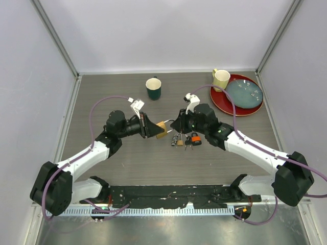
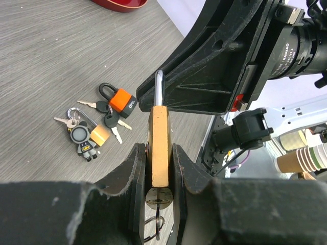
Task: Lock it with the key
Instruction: Lock the lock.
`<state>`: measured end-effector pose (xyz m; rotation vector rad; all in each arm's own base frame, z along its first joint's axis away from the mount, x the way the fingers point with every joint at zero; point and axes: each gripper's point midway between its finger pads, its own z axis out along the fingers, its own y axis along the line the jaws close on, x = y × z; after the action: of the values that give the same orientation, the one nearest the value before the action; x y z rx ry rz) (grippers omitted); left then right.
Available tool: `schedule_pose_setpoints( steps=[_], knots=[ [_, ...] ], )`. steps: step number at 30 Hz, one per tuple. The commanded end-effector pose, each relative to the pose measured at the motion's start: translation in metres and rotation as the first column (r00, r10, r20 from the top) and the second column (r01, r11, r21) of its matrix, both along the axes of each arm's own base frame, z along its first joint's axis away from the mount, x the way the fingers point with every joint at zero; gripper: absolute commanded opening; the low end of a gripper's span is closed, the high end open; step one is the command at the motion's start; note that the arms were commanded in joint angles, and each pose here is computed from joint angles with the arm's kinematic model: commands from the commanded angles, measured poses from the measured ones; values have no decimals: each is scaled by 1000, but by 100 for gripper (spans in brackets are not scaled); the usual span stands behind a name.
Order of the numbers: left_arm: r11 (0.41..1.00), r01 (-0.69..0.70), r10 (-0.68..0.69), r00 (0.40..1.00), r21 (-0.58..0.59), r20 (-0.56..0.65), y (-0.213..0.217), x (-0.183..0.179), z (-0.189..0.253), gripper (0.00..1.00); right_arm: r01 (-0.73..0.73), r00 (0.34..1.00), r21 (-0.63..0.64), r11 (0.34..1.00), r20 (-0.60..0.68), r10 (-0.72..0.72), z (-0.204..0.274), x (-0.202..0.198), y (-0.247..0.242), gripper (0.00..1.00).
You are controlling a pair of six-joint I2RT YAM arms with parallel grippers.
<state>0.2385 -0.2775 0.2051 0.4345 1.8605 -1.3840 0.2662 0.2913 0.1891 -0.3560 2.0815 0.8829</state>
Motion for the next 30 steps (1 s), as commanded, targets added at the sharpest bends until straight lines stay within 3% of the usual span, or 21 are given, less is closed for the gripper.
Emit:
schedule_pose_setpoints(
  steps=[1,16,30],
  knots=[
    [999,13,-5,986,-51,168,-21,1,36,0,-313,945,295,903,188,266,114,-53,67,1],
    [996,-25,40,981,-80,190,-27,8,39,0,-427,903,326,844,215,373,126,-84,86,1],
    [965,-106,171,949,-241,266,-13,11,69,0,-553,826,390,736,369,426,165,-121,91,2]
  ],
)
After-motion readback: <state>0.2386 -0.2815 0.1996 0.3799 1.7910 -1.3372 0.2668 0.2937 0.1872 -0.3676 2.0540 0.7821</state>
